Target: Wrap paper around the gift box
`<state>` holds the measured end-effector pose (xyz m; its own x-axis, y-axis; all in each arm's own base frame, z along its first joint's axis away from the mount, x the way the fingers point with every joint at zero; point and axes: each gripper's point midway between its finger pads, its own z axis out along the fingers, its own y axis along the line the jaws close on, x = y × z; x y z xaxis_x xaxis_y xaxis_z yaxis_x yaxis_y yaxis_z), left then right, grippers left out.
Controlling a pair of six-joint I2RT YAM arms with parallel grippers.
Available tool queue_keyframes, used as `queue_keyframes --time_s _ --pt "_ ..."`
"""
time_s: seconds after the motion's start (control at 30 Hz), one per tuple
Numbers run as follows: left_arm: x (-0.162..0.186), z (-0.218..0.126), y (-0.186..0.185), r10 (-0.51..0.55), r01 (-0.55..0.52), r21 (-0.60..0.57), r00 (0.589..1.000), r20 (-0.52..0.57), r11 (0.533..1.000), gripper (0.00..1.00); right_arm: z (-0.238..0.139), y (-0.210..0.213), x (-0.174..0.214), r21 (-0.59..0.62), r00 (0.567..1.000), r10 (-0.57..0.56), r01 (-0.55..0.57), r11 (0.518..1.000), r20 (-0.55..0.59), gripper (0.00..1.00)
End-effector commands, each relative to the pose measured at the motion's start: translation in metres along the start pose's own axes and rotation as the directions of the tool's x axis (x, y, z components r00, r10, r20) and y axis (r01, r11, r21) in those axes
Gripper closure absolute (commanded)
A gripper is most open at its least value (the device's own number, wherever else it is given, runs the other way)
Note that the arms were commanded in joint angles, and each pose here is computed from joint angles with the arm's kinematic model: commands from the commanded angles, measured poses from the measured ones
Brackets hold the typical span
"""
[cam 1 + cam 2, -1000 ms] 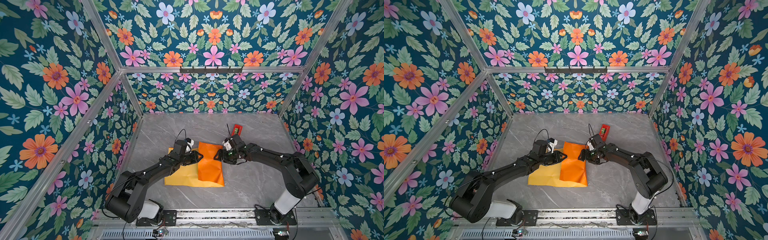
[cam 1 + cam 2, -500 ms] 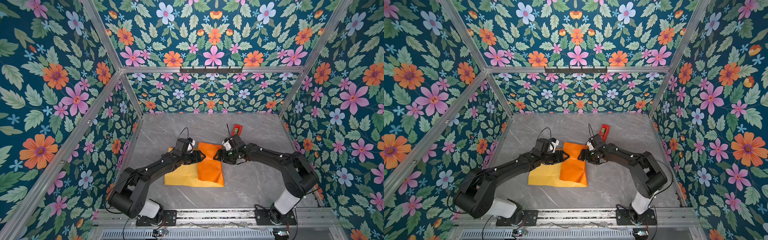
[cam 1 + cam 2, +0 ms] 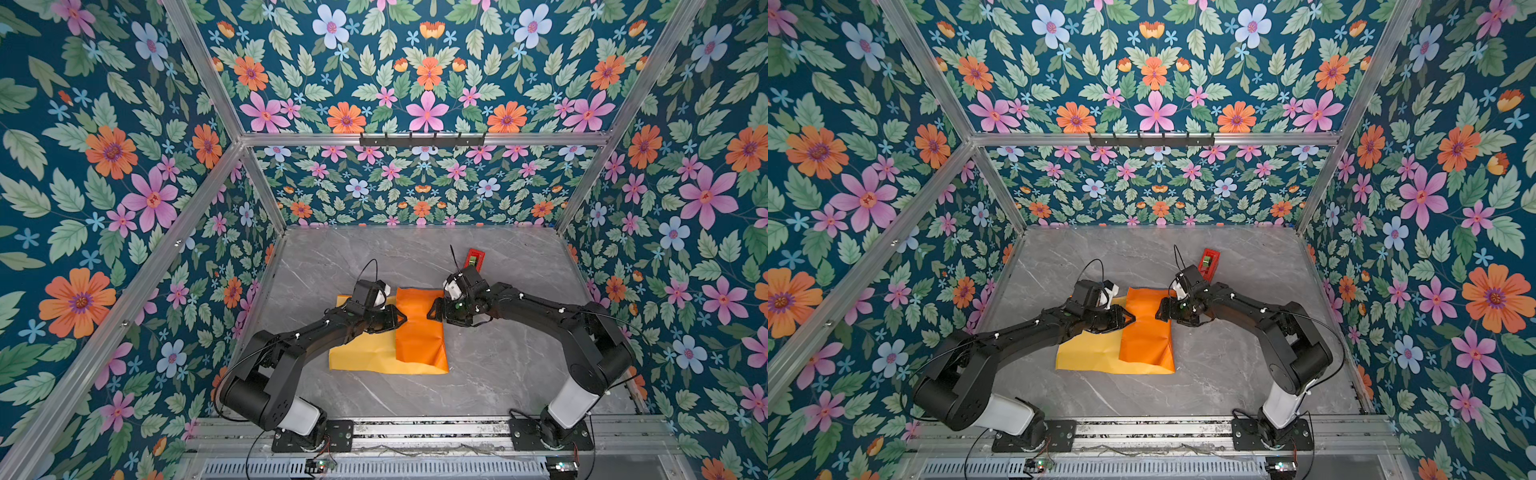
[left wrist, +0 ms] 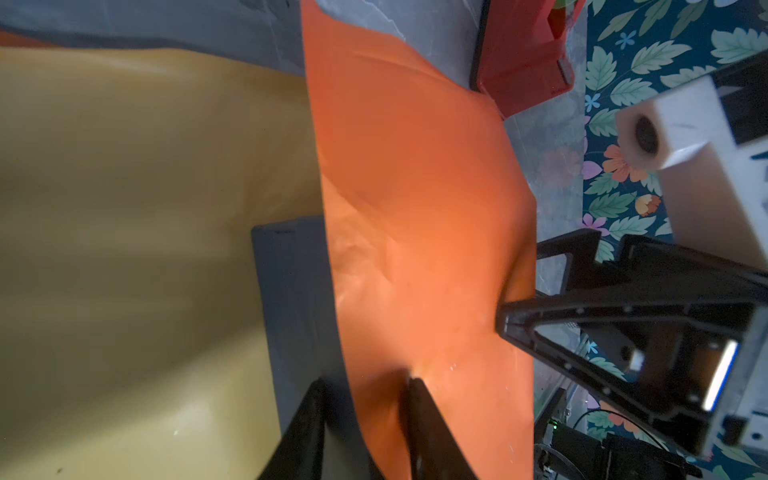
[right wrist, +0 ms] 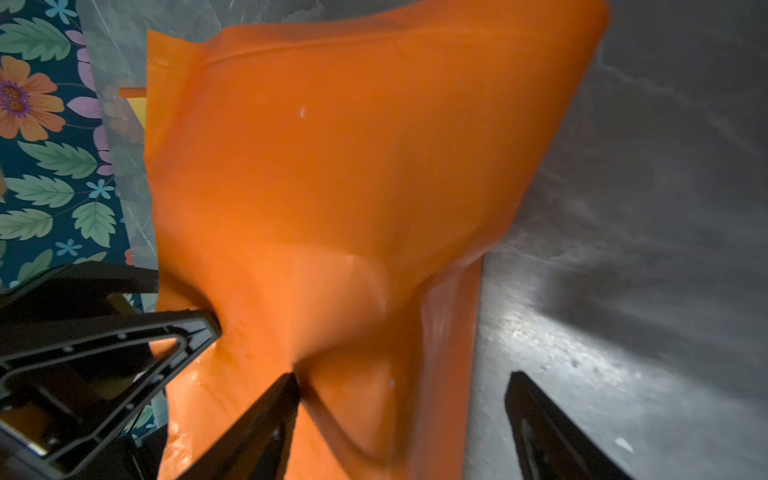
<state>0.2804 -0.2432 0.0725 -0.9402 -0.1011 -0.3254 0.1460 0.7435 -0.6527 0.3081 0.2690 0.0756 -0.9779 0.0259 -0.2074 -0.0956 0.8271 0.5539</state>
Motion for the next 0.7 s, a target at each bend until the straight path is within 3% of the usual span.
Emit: queue_keyframes --time_s 0.0,0.17,0.37,0.67 --pt "0.027 -0.001 0.035 -0.028 0.018 -0.142 0.997 -0.071 0.99 0.73 -0.01 -0.002 0.004 0.028 0.999 -0.024 0.025 0.999 -0.021 0.21" --pt "0.033 0.001 0.04 -0.047 0.037 -0.14 0.997 -0.068 0.989 0.79 -0.015 0.007 0.002 -0.033 0.999 -0.009 0.008 0.999 -0.031 0.25" --pt "0.031 0.001 0.032 -0.07 0.065 -0.096 0.996 -0.053 0.993 0.85 -0.007 0.015 0.003 -0.087 0.998 0.009 -0.014 0.996 -0.058 0.42" --pt "0.036 0.009 -0.002 -0.094 0.095 0.018 0.994 -0.053 0.995 0.85 -0.017 -0.001 0.013 -0.004 0.998 0.0 0.0 1.0 -0.067 0.5"
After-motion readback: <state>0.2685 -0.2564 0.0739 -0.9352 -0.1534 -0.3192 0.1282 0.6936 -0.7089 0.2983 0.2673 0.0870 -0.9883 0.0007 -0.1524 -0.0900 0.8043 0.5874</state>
